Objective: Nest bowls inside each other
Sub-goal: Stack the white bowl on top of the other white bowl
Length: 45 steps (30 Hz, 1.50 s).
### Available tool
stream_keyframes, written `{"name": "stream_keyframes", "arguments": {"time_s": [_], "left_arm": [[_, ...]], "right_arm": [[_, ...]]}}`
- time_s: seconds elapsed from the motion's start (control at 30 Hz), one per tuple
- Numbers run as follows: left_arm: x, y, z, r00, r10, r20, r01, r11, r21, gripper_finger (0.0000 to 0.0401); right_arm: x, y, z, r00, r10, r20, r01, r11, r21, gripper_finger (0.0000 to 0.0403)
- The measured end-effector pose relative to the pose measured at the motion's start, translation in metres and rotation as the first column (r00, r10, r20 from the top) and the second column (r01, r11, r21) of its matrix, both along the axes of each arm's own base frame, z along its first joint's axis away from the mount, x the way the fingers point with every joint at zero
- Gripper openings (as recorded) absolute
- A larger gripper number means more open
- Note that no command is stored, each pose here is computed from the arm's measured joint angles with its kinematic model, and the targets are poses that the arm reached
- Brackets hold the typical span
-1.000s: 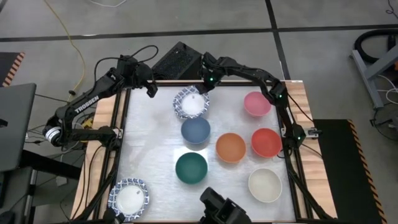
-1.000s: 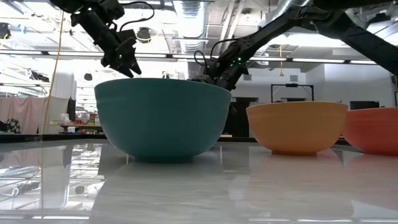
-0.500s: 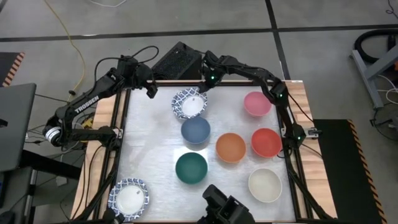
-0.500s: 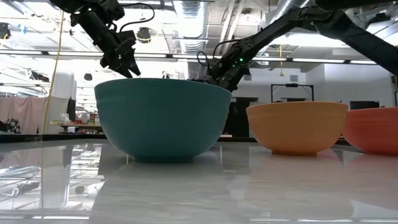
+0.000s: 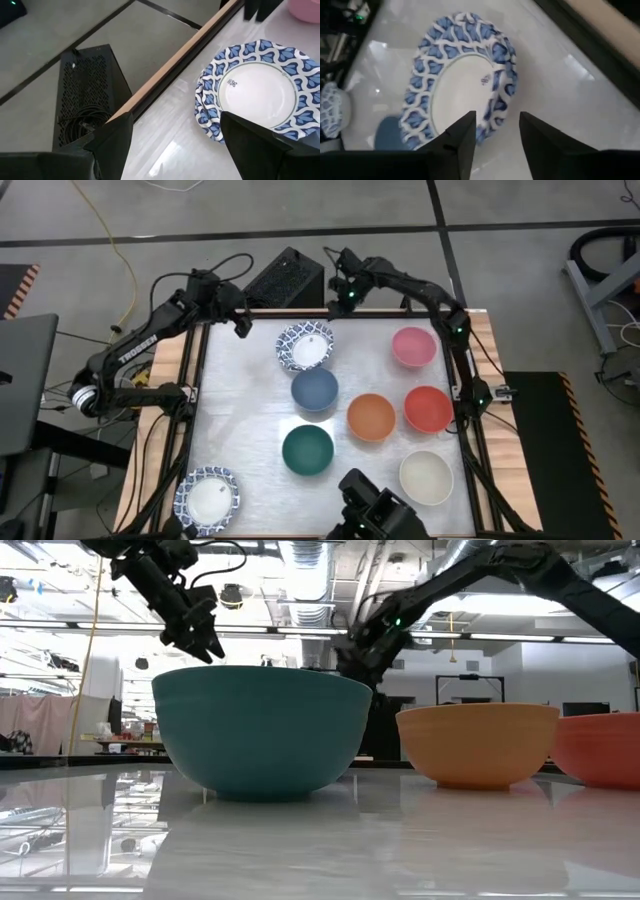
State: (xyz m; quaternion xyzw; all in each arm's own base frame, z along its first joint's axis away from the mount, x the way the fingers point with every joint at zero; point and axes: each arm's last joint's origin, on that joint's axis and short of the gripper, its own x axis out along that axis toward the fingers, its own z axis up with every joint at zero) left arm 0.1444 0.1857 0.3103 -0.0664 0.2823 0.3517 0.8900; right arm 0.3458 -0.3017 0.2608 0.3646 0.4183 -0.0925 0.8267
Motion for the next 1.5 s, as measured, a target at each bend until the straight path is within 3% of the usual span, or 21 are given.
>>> {"name": "stream_keyframes", "arguments": {"time_s": [0.17, 0.4, 0.8, 0.97, 1.3, 1.5], "left_arm": [[-0.004, -0.004, 0.006, 1.0, 0.017, 0.013, -0.017, 0.999, 0.03, 0.0289], [-0.005, -0.006, 0.008, 1.0, 0.023, 0.022, -0.023, 0.999, 0.027, 0.0289], [-0.005, -0.006, 0.007, 1.0, 0.023, 0.016, -0.023, 1.0, 0.018, 0.0289], [-0.006, -0.006, 0.006, 1.0, 0.023, 0.011, -0.023, 1.0, 0.012, 0.0289], [-0.006, -0.007, 0.006, 1.0, 0.009, 0.004, -0.009, 1.0, 0.012, 0.0289], [-0.006, -0.007, 0.005, 1.0, 0.009, -0.001, -0.009, 1.0, 0.008, 0.0289]], "right_arm": [[-0.01, 0.011, 0.016, 0.995, 0.025, -0.093, -0.035, 0.993, -0.115, 0.0111], [0.002, 0.033, 0.002, 0.986, 0.109, -0.127, -0.122, 0.988, -0.096, 0.0011], [0.025, 0.066, -0.011, 0.967, 0.203, -0.152, -0.219, 0.971, -0.094, 0.001], [0.023, 0.062, -0.013, 0.965, 0.128, -0.229, -0.168, 0.972, -0.163, 0.0011], [0.029, 0.063, -0.011, 0.968, 0.104, -0.228, -0.158, 0.96, -0.231, 0.0011], [0.016, 0.068, 0.013, 0.969, 0.063, -0.238, -0.13, 0.951, -0.279, 0.0011]]}}
